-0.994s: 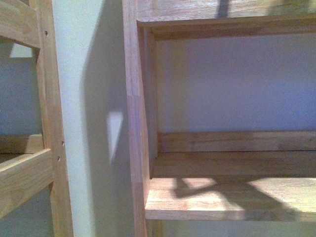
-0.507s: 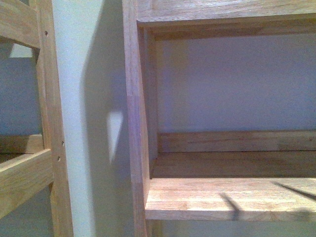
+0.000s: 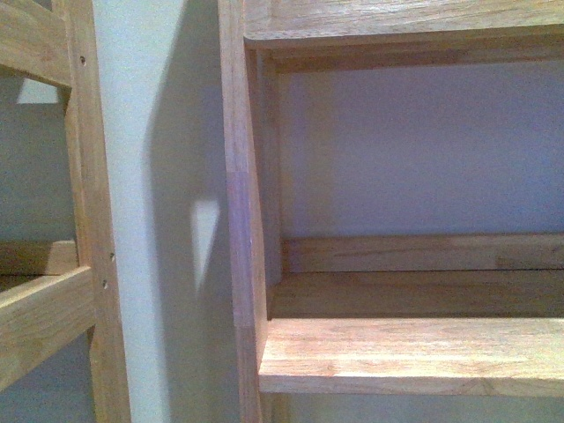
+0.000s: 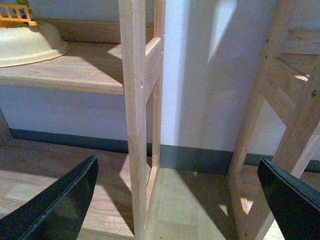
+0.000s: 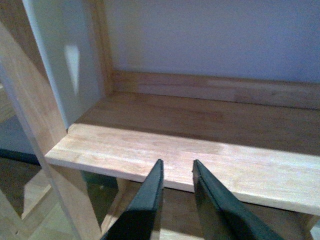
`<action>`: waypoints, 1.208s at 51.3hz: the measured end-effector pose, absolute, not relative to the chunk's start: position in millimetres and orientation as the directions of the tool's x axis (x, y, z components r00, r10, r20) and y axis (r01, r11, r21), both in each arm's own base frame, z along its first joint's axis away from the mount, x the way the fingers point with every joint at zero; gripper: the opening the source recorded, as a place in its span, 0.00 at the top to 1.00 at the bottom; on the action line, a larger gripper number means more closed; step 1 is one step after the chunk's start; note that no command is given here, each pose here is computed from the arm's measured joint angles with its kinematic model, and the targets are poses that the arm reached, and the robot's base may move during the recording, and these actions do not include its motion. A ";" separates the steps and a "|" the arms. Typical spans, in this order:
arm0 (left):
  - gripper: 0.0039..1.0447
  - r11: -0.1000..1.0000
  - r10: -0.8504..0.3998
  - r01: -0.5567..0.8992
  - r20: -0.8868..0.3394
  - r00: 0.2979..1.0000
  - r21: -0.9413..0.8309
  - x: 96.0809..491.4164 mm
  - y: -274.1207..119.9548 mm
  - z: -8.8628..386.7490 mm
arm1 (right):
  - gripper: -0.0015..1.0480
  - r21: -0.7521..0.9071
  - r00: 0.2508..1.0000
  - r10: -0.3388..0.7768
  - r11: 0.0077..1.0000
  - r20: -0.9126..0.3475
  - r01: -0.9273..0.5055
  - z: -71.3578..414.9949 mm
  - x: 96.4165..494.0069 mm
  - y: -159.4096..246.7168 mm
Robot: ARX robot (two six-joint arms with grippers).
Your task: Put away toys
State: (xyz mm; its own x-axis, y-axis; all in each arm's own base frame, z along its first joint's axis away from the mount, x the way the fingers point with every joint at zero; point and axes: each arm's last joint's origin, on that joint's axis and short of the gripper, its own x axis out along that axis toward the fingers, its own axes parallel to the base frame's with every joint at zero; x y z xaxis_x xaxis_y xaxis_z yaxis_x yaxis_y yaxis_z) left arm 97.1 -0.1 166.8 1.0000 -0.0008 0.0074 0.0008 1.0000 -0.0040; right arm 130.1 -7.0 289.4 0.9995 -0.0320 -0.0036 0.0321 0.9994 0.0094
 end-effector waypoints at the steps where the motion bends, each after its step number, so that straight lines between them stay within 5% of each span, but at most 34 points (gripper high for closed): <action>1: 0.05 1.000 -0.001 0.001 0.007 1.000 -0.004 97.1 -0.1 166.8 | 0.82 0.009 1.000 -0.024 1.000 -0.002 0.024 285.2 129.2 -4.9; 62: 0.05 1.000 -0.001 0.001 0.007 1.000 -0.004 97.1 -0.1 166.8 | 0.85 0.006 1.000 -0.002 1.000 -0.001 0.002 183.3 98.2 -0.3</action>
